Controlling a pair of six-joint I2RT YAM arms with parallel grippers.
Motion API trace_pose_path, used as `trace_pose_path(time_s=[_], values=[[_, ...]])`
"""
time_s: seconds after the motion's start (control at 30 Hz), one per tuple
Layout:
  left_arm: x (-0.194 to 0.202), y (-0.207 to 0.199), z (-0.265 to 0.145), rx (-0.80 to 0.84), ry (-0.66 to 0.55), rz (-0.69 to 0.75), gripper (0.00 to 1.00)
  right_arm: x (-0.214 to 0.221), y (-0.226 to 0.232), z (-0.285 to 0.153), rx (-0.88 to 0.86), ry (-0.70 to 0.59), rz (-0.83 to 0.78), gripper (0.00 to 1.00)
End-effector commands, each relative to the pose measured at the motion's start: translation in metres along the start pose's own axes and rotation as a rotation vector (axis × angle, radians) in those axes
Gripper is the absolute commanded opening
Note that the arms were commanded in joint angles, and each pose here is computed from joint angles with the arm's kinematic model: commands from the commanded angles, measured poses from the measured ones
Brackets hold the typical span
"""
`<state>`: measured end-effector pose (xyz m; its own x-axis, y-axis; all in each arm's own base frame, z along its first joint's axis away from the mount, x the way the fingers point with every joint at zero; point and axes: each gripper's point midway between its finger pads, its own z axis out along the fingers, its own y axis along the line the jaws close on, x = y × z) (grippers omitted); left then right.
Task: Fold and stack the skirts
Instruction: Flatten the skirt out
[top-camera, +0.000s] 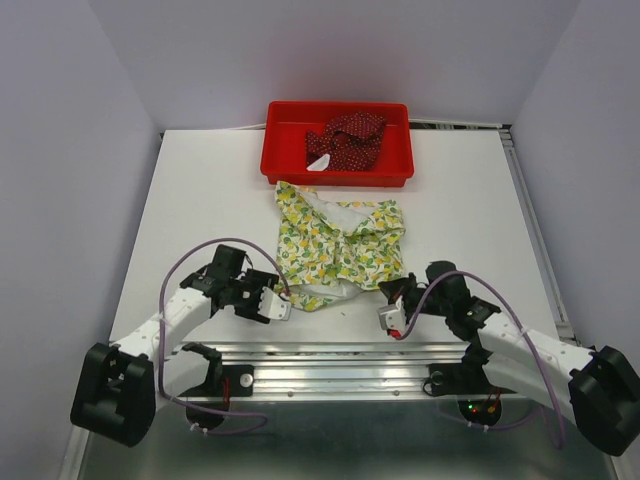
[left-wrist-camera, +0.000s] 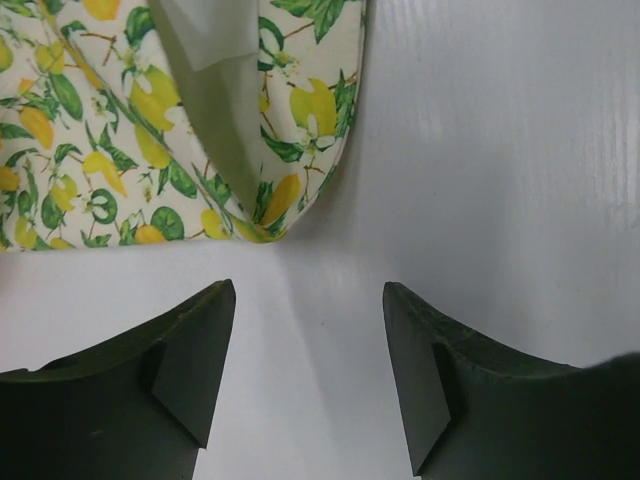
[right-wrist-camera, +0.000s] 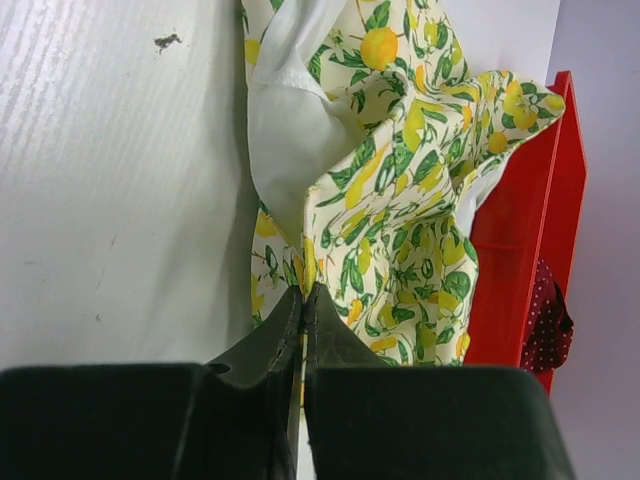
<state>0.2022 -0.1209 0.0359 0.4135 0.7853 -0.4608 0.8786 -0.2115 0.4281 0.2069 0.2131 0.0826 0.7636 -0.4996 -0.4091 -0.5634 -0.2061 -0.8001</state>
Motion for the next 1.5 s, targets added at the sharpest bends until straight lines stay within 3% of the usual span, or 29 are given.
trace_pose_path(time_s=[0.0,0.3,0.43,0.47,0.63,0.7,0.73,0.77,0.93,1.1,1.33,1.47], values=[[-0.015,0.018,0.008,0.006,-0.065,0.114,0.72,-0.007,-0.030,0.000,0.059,-0.007,0.008,0.01],[-0.028,0.023,0.025,0.014,-0.104,0.150,0.72,-0.006,-0.033,-0.003,0.063,0.007,0.033,0.01],[-0.031,0.022,0.028,0.018,-0.109,0.151,0.65,-0.005,-0.034,-0.003,0.064,0.013,0.049,0.01],[-0.032,0.023,0.030,0.014,-0.113,0.151,0.61,-0.006,-0.036,-0.003,0.068,0.012,0.054,0.01],[-0.039,0.041,0.024,-0.042,-0.121,0.062,0.22,-0.002,-0.055,-0.007,0.119,0.054,0.143,0.01],[-0.040,0.058,0.012,-0.086,-0.117,-0.078,0.04,0.006,-0.065,-0.016,0.163,0.115,0.191,0.01],[-0.037,0.062,0.005,-0.093,-0.119,-0.126,0.01,0.008,-0.071,-0.020,0.184,0.135,0.207,0.01],[-0.029,0.074,-0.011,-0.135,-0.121,-0.218,0.00,0.011,-0.086,-0.031,0.241,0.166,0.232,0.01],[0.003,0.116,-0.072,-0.329,-0.116,-0.403,0.00,0.027,-0.101,-0.068,0.314,0.269,0.339,0.01],[0.031,0.116,-0.096,-0.371,-0.065,-0.518,0.00,0.054,-0.113,-0.107,0.407,0.377,0.429,0.01],[0.022,0.135,-0.112,-0.444,-0.115,-0.557,0.00,0.058,-0.133,-0.118,0.491,0.371,0.590,0.01],[0.010,0.170,-0.143,-0.546,-0.146,-0.610,0.00,0.052,-0.177,-0.131,0.563,0.364,0.585,0.01]])
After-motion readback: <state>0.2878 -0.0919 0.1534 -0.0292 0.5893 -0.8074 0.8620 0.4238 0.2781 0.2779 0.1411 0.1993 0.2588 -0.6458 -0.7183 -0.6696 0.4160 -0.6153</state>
